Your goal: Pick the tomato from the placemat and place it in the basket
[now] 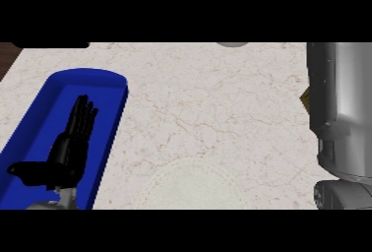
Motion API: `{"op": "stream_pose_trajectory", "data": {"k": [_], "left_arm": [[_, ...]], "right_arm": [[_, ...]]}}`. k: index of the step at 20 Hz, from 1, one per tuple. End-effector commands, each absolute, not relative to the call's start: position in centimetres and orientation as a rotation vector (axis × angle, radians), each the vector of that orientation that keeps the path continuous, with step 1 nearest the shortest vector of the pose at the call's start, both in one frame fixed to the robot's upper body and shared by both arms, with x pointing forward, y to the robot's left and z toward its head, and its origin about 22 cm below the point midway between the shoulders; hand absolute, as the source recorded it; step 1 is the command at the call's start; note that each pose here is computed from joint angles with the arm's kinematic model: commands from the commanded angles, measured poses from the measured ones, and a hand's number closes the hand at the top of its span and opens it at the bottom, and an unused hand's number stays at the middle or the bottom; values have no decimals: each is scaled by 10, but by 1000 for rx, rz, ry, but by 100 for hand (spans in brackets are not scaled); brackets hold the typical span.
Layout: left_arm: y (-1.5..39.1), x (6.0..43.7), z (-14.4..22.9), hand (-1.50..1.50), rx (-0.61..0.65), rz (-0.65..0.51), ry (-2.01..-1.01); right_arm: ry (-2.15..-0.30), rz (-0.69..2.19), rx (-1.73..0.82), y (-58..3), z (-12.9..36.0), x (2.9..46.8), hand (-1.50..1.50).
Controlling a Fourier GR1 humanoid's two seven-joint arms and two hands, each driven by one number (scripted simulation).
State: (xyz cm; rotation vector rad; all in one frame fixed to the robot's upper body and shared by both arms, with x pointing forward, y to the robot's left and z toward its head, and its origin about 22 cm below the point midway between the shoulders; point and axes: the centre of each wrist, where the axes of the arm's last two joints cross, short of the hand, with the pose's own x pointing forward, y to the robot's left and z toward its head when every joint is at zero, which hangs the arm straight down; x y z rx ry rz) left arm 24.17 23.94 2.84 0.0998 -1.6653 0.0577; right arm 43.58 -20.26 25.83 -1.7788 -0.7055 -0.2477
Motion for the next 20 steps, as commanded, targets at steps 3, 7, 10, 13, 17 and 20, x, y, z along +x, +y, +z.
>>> {"op": "stream_pose_trajectory", "data": {"k": [3,7,10,13,17,20], "left_arm": [[240,246,35,0,96,68,-1660],[231,234,30,0,106,64,-1675],[235,234,31,0,95,63,-1667],[244,238,33,0,93,51,-1672],[246,229,35,0,105,49,-1676],[236,251,42,0,85,57,-1669]], "right_arm": [[-472,-374,-1735,-213,245,421,150],[-450,-324,-1687,-239,238,403,150],[-428,-317,-1688,-237,217,400,150],[-423,-333,-1680,-257,205,388,150],[-466,-394,-1667,-274,178,364,150],[-442,-376,-1673,-275,184,356,150]]}}
